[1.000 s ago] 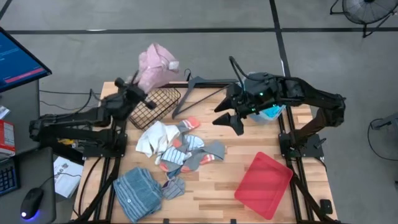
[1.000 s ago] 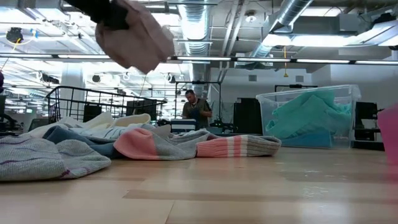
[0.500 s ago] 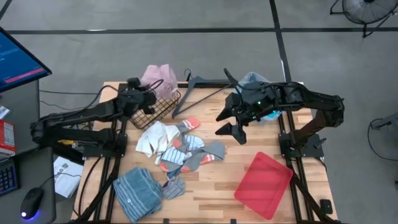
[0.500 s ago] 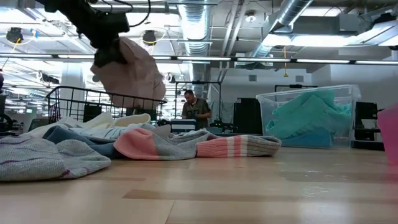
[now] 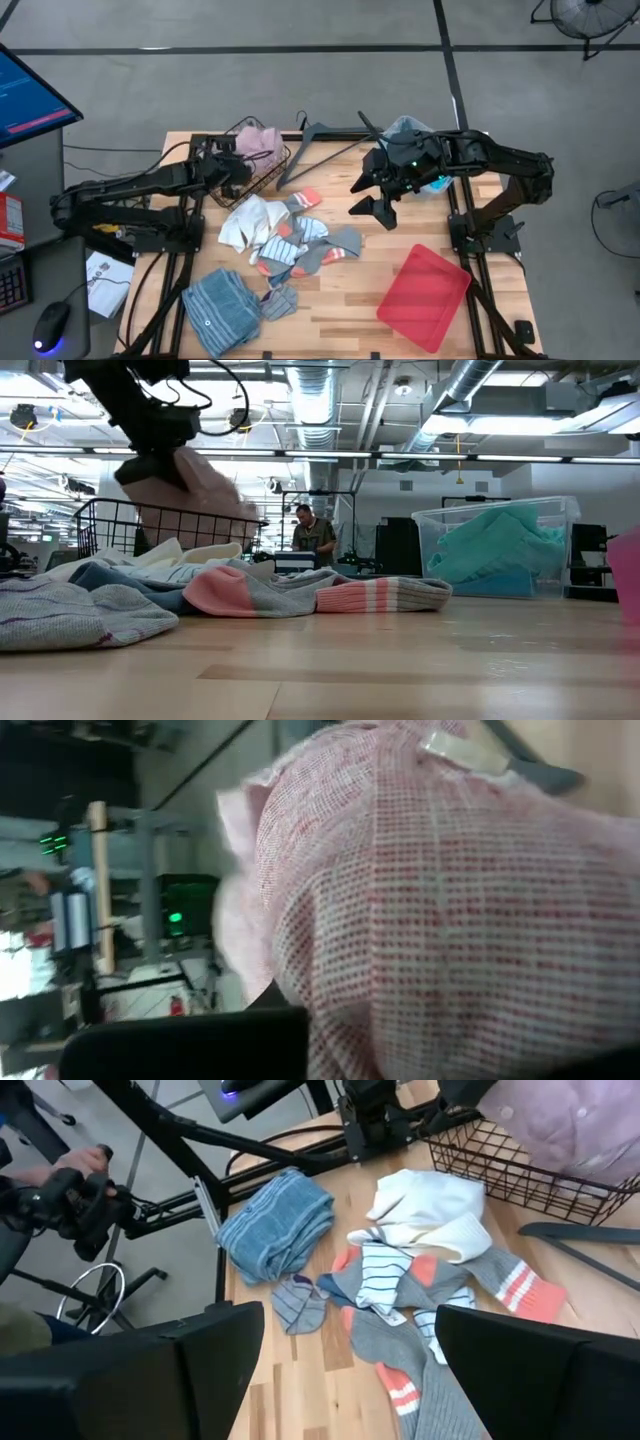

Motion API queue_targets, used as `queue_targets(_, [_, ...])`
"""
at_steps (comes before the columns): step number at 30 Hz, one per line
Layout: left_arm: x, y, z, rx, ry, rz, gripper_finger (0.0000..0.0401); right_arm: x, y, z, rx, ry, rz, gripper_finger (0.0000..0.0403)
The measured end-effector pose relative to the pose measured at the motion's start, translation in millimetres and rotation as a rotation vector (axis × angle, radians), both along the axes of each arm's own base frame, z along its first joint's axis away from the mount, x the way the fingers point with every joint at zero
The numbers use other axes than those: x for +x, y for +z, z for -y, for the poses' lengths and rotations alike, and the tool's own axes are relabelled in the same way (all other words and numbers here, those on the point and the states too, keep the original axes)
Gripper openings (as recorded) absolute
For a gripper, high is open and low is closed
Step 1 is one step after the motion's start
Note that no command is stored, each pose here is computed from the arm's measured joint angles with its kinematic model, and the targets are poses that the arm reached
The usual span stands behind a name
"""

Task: Pick & Place Cloths
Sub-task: Put the pink polo shirt into the black wire basket

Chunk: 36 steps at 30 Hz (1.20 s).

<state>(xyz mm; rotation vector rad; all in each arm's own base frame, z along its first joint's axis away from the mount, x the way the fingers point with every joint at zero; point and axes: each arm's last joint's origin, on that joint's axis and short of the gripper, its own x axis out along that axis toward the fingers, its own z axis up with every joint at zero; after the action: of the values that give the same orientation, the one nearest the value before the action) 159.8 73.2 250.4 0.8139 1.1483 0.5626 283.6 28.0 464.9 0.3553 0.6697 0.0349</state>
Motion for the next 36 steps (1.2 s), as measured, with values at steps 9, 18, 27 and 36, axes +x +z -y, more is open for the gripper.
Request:
queue_targets(9, [-2.4,-3.5,1.5,0.01,-0.1,-0.14,0.003,0.1,0.2,0.1,-0.015,0.011,0.005,0.0291])
queue_targets(18, [-3.5,-4.5,-7.9,0.054,-0.226,-0.292,0.003,0.2,0.2,0.4,-0.015,0.01,0.005,0.0291])
queue_targets(27, [1.9,-17.6,-18.1,-0.057,-0.257,-0.264,0.003,0.2,0.2,0.3,-0.015,0.011,0.005,0.0291])
queue_targets(36, [17.8,-43.3,-26.1,-0.128,-0.25,-0.389,0.0045,-0.4,-0.6,0.3,-0.021,0.015,-0.004,0.0291])
